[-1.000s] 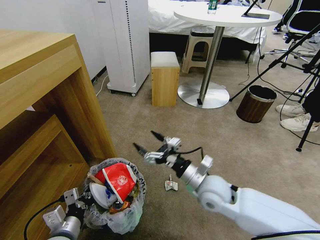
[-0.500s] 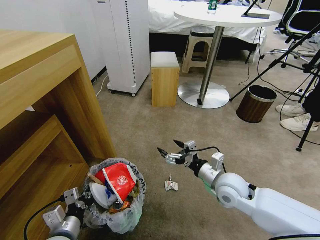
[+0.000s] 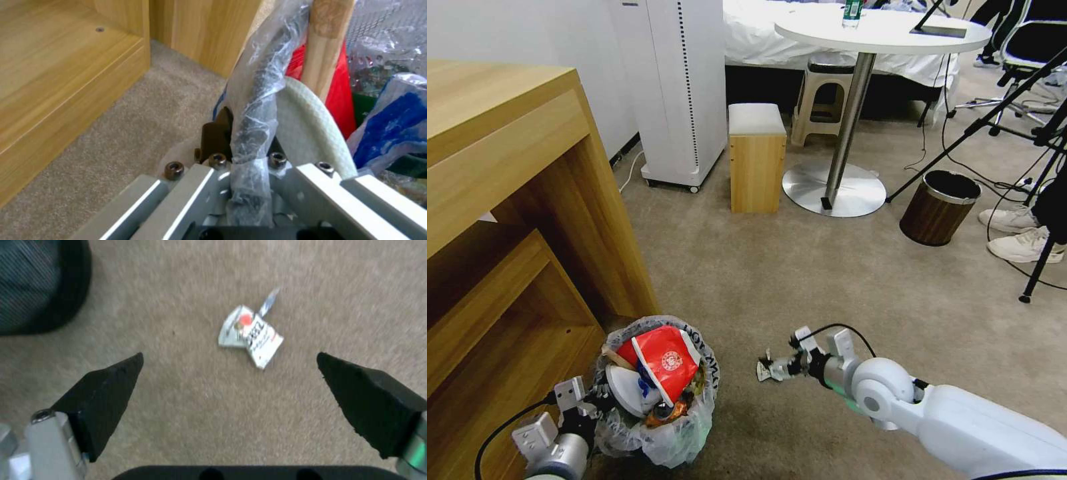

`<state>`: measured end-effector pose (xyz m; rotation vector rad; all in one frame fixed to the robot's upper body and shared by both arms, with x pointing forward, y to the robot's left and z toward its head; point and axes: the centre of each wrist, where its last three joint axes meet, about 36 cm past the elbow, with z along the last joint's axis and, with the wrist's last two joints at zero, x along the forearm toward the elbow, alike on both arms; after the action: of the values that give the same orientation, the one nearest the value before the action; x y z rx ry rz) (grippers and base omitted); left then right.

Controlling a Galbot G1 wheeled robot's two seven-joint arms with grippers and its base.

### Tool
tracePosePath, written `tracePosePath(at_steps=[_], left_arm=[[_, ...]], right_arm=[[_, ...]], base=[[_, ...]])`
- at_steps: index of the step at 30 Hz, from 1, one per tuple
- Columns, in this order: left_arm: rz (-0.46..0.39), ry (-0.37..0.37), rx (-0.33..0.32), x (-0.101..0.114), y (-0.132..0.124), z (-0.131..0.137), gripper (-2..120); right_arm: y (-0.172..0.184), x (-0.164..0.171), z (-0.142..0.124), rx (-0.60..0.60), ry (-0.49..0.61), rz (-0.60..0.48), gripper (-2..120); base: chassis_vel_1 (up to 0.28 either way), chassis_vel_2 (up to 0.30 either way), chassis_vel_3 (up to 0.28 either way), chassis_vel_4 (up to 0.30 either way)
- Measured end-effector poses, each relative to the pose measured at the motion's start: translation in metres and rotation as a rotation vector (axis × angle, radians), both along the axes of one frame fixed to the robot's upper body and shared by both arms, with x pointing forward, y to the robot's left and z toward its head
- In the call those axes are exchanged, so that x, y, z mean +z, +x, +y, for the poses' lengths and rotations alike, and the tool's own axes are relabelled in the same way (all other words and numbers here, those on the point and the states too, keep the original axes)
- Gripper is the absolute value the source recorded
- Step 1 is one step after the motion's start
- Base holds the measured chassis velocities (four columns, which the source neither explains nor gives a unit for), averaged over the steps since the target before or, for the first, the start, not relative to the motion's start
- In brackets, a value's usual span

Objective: Pick up the trash bin and place the garbage on the floor into it.

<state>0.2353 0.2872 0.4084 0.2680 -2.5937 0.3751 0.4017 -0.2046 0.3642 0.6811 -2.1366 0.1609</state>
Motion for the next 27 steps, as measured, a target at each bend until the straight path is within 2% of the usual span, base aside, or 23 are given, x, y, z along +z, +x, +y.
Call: tracePosePath(at_steps=[7,15,17,18,19,23,27], left_arm=[[0.006,0.002,0.009,-0.006,-0.001,0.001,0],[0.006,-0.003,0.008,-0.009,0.001,0.0,0],[0.007,-0.006,0.006,-0.01,0.002,-0.001,0],[0.008,-0.008,0.003,-0.012,0.004,-0.001,0],[0.009,-0.008,0.003,-0.013,0.005,0.0,0],[0.01,-0.008,0.003,-0.014,0.006,0.001,0],[0.009,-0.016,0.006,-0.016,0.007,-0.001,0]], right_arm=[[0.014,-0.036,0.004,-0.027,-0.11,0.024,100],[0.028,-0.06,-0.005,0.003,-0.136,0.015,100],[0.031,-0.068,-0.01,0.016,-0.139,-0.011,100],[0.036,-0.082,-0.024,0.069,-0.126,-0.095,100],[0.039,-0.086,-0.03,0.095,-0.131,-0.119,100],[0.043,-0.092,-0.038,0.134,-0.152,-0.152,100],[0.053,-0.116,-0.055,0.242,-0.193,-0.267,100]], base=[[0.0,0.0,0.0,0.0],[0.0,0.0,0.0,0.0],[0.0,0.0,0.0,0.0],[0.0,0.0,0.0,0.0],[0.0,0.0,0.0,0.0],[0.0,0.0,0.0,0.0],[0.0,0.0,0.0,0.0]])
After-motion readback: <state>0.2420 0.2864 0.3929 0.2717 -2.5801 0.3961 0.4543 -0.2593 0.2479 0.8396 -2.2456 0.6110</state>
